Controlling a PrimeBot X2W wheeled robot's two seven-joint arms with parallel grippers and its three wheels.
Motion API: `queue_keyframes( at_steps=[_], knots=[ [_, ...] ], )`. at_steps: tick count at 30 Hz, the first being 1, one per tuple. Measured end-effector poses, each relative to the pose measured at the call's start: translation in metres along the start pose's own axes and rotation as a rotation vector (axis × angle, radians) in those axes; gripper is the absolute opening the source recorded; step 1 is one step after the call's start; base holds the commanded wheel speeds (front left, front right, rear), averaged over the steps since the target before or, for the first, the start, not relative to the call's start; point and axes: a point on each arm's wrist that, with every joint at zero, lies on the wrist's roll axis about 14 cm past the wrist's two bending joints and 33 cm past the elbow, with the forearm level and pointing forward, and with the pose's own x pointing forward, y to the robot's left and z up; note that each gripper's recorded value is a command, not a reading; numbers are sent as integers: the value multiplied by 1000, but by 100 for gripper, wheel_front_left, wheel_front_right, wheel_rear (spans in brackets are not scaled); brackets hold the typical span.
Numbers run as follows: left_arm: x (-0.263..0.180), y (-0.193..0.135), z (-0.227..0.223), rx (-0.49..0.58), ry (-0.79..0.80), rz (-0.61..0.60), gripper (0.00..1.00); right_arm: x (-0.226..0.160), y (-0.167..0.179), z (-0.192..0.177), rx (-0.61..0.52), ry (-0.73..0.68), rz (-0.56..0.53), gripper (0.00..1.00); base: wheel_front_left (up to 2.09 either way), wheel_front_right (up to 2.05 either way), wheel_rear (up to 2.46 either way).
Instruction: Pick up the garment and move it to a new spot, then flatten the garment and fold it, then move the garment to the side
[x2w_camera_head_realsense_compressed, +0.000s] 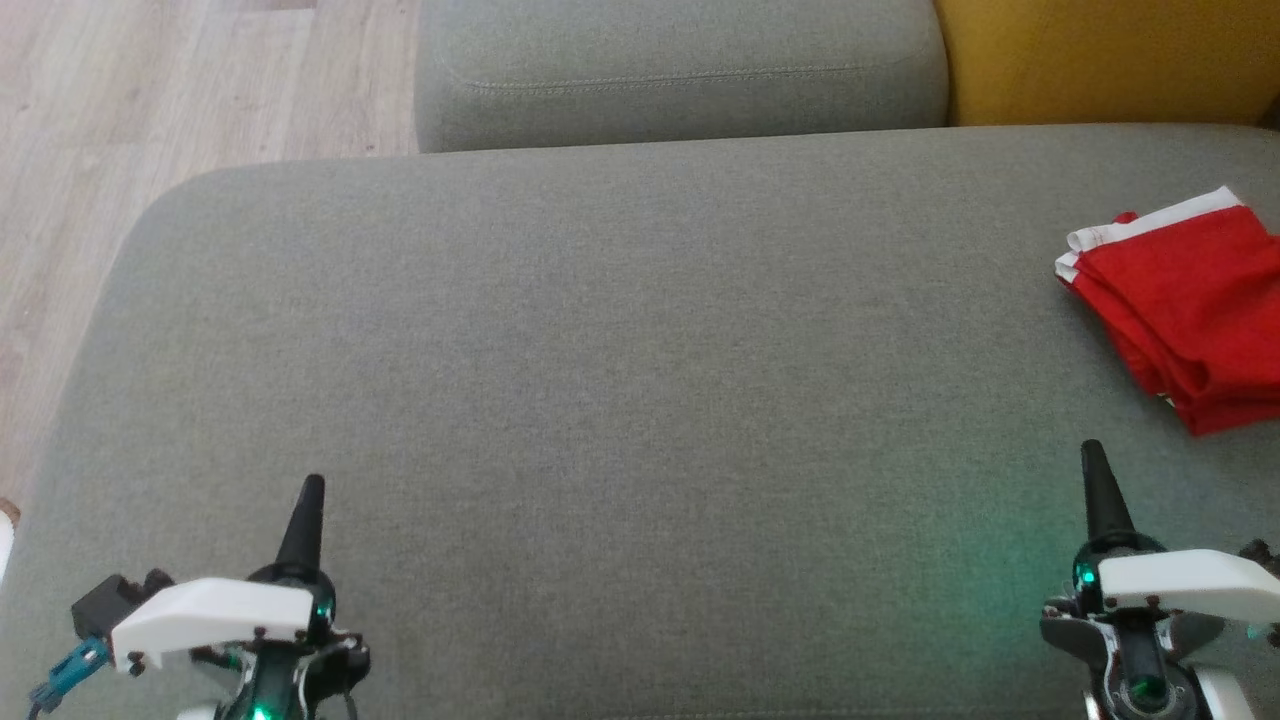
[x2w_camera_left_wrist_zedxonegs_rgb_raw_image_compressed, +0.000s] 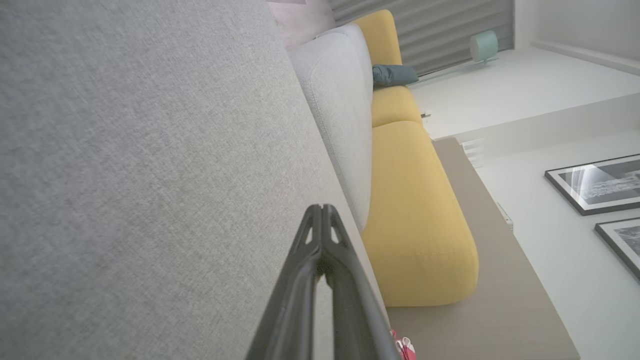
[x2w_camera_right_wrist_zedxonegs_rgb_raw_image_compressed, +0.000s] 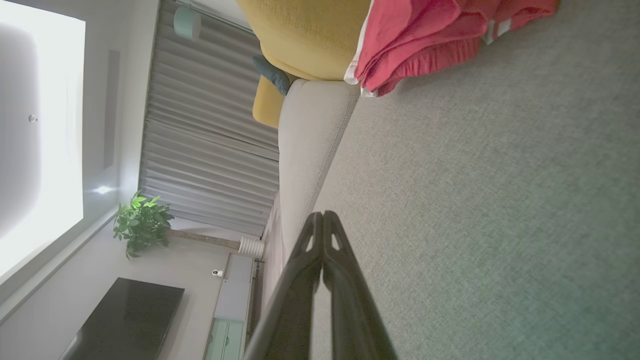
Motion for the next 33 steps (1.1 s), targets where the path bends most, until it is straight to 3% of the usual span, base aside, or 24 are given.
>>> queue_keyframes(
  at_steps=[33],
  knots=[
    [3,-18,26,-343,-34,-108,0,4,9,18,377,-43,52,0,0,0,0]
  ],
)
